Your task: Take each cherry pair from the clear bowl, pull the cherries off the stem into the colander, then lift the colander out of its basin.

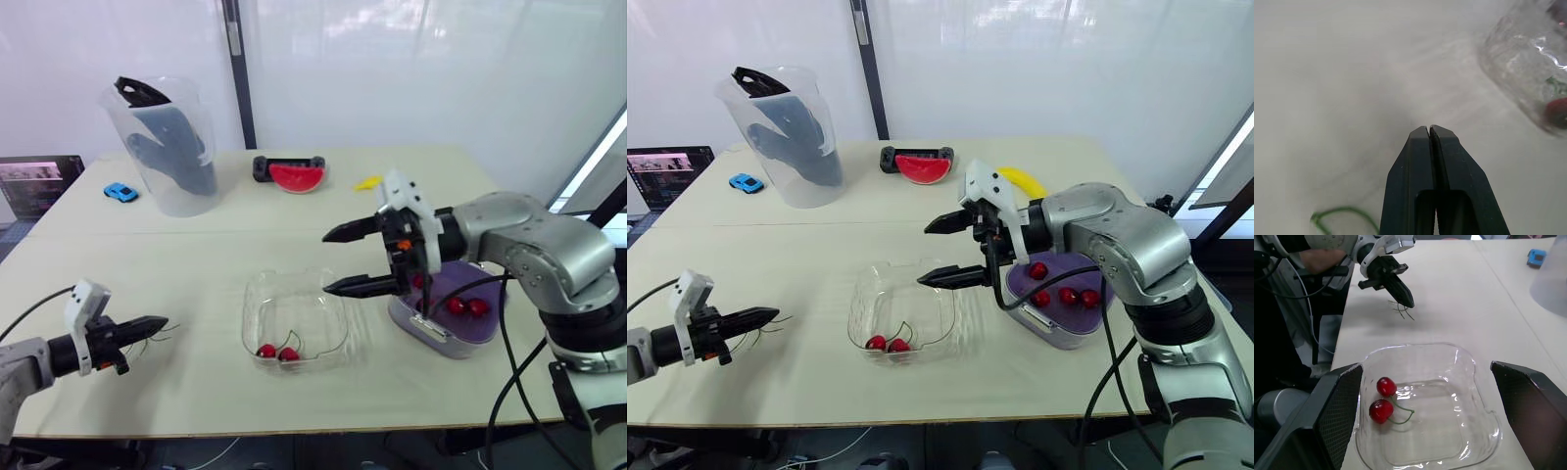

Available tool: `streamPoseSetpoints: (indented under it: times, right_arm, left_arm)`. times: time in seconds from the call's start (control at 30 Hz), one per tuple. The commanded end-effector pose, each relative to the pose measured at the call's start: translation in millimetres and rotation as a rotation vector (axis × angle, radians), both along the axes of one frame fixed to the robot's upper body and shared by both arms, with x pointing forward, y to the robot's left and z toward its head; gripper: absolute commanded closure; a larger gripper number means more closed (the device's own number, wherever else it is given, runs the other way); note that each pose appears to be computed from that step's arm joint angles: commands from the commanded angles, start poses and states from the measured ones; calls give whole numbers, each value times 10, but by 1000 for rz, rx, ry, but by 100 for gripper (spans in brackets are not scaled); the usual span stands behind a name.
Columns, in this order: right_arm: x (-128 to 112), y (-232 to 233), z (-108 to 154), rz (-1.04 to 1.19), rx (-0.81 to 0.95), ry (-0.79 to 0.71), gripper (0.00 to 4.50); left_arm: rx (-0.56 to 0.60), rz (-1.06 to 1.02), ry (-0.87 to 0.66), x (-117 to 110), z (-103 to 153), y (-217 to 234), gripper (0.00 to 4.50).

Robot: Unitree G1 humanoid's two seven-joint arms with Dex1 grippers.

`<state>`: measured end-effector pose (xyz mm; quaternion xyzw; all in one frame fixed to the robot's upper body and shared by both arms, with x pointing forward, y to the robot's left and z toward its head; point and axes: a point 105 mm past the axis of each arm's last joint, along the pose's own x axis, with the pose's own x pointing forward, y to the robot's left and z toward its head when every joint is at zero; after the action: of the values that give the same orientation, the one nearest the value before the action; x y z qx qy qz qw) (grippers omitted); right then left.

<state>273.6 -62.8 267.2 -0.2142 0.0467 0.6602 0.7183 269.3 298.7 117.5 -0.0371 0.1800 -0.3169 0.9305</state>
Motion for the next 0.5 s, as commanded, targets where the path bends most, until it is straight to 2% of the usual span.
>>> streamPoseSetpoints:
  times: [0.03, 0.2, 0.23, 0.27, 0.33, 0.47, 0.5]
  right_arm:
    - [-104, 99, 12, 66, -35, -49, 2]
    - [-77, 153, -30, 73, -46, -62, 2]
    - [-70, 158, -31, 73, -44, -63, 0]
    - [-66, 161, -32, 72, -43, -64, 0]
    - [-62, 165, -30, 72, -37, -63, 0]
    - [-74, 129, 5, 56, -12, -58, 0]
    - [-86, 110, 17, 52, -3, -52, 0]
  left_arm:
    - [44, 34, -9, -31, 35, 147, 450]
    - [66, 56, 15, -52, -41, 226, 450]
    - [70, 62, 18, -49, -46, 240, 390]
    - [65, 68, 19, -48, -43, 249, 360]
    - [60, 71, 14, -49, -22, 261, 258]
    - [49, 79, -46, -39, 189, 288, 44]
    - [46, 78, -65, -34, 250, 292, 6]
